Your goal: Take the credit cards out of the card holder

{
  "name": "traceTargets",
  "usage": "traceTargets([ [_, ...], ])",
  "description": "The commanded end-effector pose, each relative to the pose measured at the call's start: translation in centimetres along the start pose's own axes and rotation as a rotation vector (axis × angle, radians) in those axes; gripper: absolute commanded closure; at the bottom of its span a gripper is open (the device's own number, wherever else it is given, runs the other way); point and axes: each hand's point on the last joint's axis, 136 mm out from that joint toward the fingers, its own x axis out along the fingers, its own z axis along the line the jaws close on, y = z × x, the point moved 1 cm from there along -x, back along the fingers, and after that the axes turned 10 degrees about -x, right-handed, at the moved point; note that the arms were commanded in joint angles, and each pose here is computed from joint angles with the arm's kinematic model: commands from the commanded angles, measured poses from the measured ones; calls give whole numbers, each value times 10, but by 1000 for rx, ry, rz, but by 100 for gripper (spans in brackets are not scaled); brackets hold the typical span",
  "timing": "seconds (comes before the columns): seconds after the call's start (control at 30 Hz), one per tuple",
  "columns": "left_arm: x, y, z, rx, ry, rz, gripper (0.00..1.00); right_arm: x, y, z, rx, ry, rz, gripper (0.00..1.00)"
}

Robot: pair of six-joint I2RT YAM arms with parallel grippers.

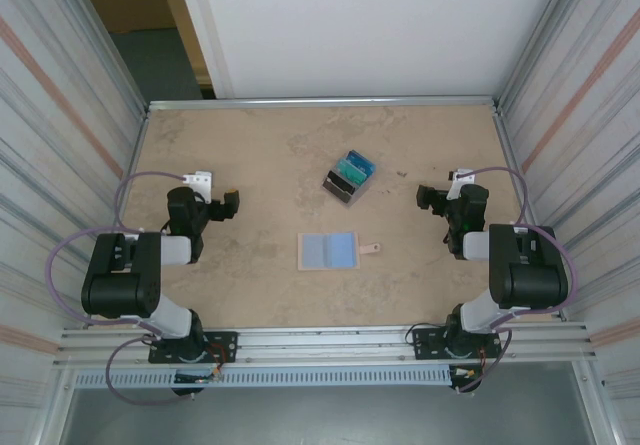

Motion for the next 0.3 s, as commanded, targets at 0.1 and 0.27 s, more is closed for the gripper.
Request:
traceTargets([
  [0.1,1,-9,-2,22,6,-21,1,1,-5,-1,-12,14,-8,1],
  [0.27,0,-9,-2,22,5,-23,1,1,-5,-2,-12,15,-7,1],
])
